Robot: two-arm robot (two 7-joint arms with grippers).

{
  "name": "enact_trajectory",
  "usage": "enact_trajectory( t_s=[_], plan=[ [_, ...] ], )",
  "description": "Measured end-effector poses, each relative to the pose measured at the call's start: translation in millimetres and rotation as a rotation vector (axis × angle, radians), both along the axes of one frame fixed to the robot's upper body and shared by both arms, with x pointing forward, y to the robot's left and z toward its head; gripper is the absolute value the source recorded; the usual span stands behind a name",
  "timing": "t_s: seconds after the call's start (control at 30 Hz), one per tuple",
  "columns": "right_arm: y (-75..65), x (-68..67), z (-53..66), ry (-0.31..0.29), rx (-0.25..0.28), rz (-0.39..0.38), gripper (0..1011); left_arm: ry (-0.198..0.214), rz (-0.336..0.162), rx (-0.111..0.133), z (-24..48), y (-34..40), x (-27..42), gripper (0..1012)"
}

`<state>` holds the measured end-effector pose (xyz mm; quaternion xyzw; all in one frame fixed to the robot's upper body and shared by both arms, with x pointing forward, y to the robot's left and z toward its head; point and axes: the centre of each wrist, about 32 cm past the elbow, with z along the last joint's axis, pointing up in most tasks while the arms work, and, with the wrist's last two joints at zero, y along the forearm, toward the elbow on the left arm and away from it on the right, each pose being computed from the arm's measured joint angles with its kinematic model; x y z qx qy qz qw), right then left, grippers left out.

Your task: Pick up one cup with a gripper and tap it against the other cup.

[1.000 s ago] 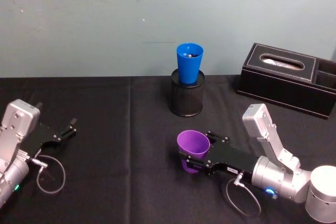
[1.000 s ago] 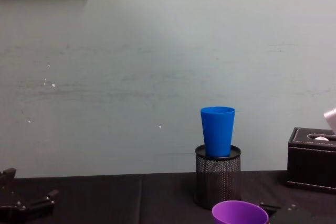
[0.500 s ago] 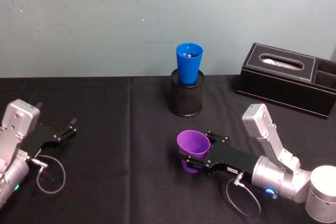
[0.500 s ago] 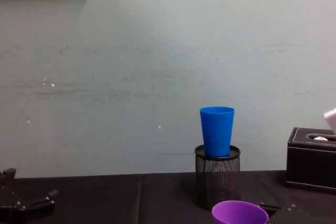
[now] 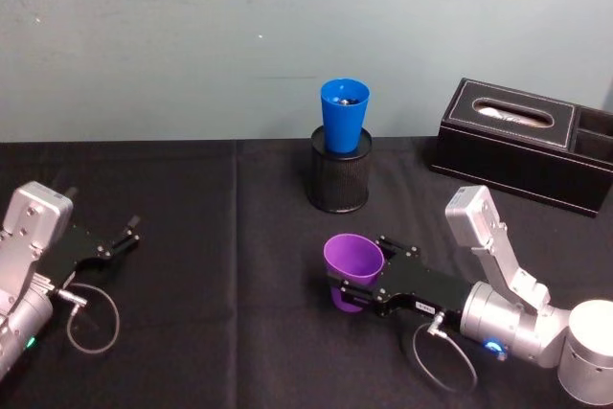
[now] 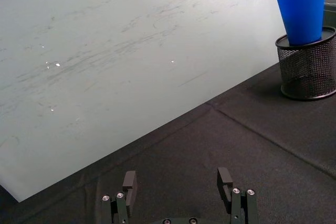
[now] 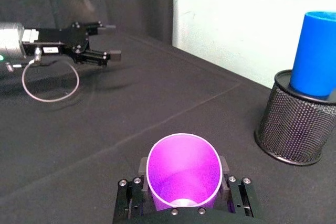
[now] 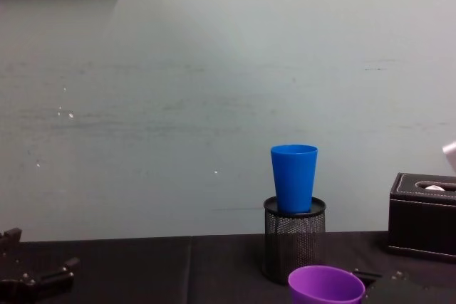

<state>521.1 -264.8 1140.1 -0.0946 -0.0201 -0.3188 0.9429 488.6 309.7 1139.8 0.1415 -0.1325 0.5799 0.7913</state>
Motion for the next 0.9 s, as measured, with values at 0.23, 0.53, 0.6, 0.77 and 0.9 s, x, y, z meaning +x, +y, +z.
enact_trajectory(
  t_s=[0.23, 0.53, 0.6, 0.77, 0.9],
  plan=[
    [-1.3, -3.0, 14.5, -0.001, 0.002, -0.013, 734, 0.0, 0.0, 0.0, 0.0, 0.0, 0.0, 1000],
    [-2.5, -10.6, 46.8, -0.014, 0.025, -0.029, 734, 0.0, 0.0, 0.0, 0.0, 0.0, 0.0, 1000],
    [-2.0, -12.3, 54.3, -0.015, 0.032, -0.03, 734, 0.0, 0.0, 0.0, 0.0, 0.0, 0.0, 1000],
    [-0.7, -14.4, 69.0, -0.023, 0.039, -0.035, 734, 0.0, 0.0, 0.0, 0.0, 0.0, 0.0, 1000],
    [-0.2, -13.6, 81.1, -0.025, 0.035, -0.042, 734, 0.0, 0.0, 0.0, 0.0, 0.0, 0.0, 1000]
  ],
)
